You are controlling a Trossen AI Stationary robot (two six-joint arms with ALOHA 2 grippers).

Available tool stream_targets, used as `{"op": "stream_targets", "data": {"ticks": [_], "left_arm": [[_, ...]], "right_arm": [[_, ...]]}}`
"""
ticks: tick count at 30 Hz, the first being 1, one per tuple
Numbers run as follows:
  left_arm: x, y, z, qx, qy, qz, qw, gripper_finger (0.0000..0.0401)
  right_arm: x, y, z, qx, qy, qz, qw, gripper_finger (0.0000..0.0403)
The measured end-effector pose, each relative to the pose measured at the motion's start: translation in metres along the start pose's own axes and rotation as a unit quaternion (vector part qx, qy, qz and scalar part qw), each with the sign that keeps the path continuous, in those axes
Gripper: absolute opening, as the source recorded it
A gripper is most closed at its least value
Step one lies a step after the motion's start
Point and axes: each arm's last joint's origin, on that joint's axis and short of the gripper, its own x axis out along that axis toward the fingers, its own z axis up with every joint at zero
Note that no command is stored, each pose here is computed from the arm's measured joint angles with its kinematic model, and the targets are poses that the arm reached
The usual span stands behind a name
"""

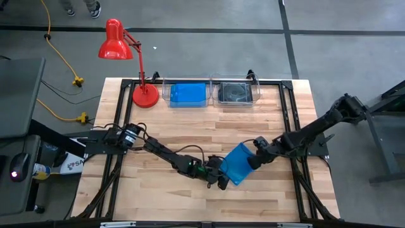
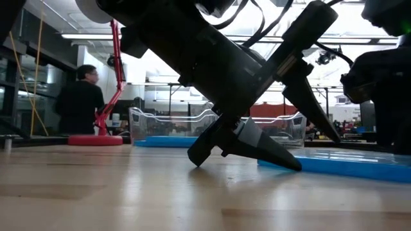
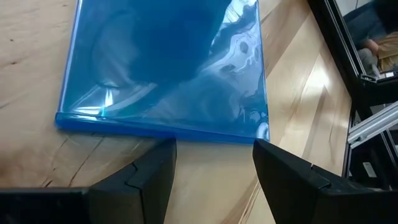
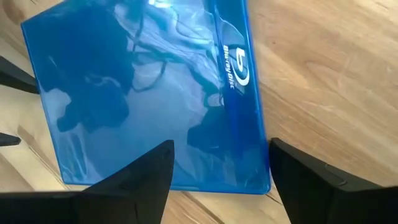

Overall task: Pick & place jewel cases by type
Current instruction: Put the blue cd case into the left transparent bin

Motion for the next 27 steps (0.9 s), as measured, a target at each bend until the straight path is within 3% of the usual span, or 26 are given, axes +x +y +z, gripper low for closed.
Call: {"op": "stream_targets", "data": {"ticks": [27], "left_arm": [[0.002,0.003,0.006,0.027,0.007,0.002,1.0,0.0214]], "right_arm": [[-0.003,0.007,-0.026,-0.021,0.029,0.04,0.999,0.0243]]}}
